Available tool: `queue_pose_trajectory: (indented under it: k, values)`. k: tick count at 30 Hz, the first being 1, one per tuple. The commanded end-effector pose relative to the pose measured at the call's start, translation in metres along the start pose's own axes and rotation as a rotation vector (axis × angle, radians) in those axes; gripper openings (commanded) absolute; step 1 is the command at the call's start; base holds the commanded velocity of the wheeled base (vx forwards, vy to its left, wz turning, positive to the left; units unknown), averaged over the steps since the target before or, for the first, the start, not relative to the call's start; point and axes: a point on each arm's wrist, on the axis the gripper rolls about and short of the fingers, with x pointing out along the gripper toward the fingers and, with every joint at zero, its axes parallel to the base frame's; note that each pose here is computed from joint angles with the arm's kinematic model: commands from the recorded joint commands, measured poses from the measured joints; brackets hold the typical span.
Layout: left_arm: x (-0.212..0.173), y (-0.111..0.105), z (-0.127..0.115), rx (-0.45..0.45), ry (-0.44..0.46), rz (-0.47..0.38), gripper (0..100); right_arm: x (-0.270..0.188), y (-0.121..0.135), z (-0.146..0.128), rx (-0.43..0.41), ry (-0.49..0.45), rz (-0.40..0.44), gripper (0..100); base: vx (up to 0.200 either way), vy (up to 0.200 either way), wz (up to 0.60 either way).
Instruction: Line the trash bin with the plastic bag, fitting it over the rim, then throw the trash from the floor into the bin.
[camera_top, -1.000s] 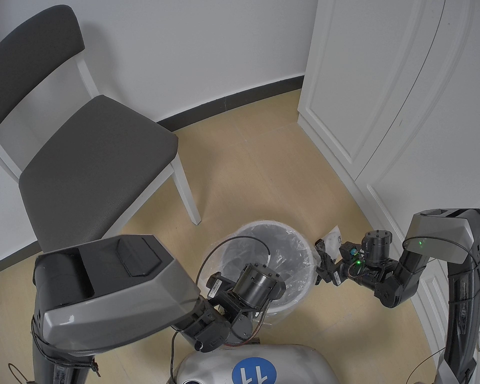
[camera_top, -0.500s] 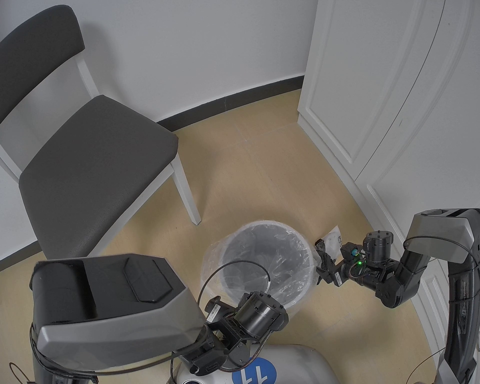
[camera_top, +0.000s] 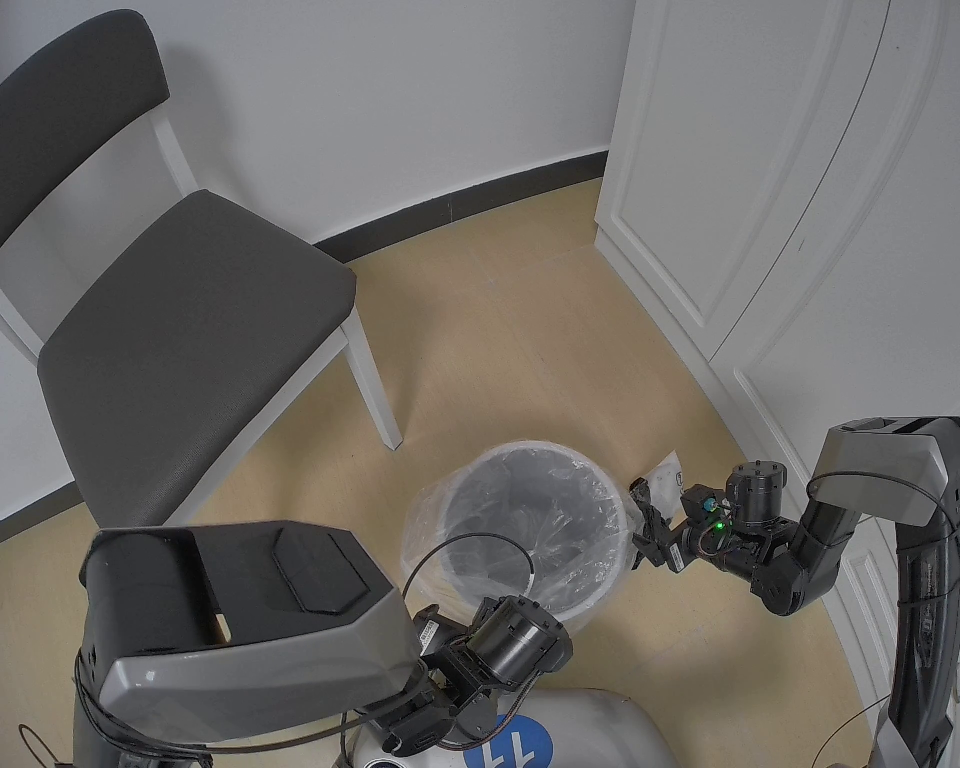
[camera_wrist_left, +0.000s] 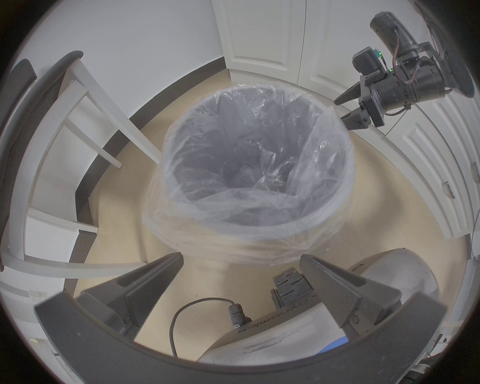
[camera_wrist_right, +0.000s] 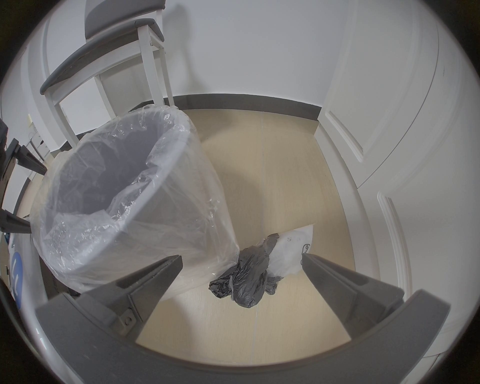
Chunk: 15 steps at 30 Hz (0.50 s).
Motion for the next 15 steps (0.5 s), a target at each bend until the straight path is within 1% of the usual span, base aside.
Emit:
queue_pose_trajectory:
  k: [1,3,6,11,13,15]
  values:
    - [0.000,0.001,-0.003,0.000,0.007,0.003,100,0.000,-0.001,0.000,0.000,-0.002,-0.001,100,0.000,0.000,0.00]
    - [-0.013,0.010,0.000,0.004,0.001,0.001,100,0.000,-0.002,0.000,0.001,-0.001,-0.003,100,0.000,0.000,0.00]
    - [-0.021,0.025,-0.001,0.005,0.021,0.010,100,0.000,-0.002,-0.001,0.001,0.001,-0.003,100,0.000,0.000,0.00]
    - [-0.009,0.081,-0.008,-0.044,0.094,0.121,100,-0.007,-0.002,0.004,-0.003,-0.016,-0.009,100,0.000,0.000,0.00]
    - [-0.012,0.095,-0.005,-0.072,0.090,0.138,100,-0.007,-0.002,0.005,-0.007,-0.023,-0.008,100,0.000,0.000,0.00]
    - [-0.018,0.102,0.000,-0.097,0.076,0.127,100,-0.007,-0.002,0.006,-0.011,-0.027,-0.012,100,0.000,0.000,0.00]
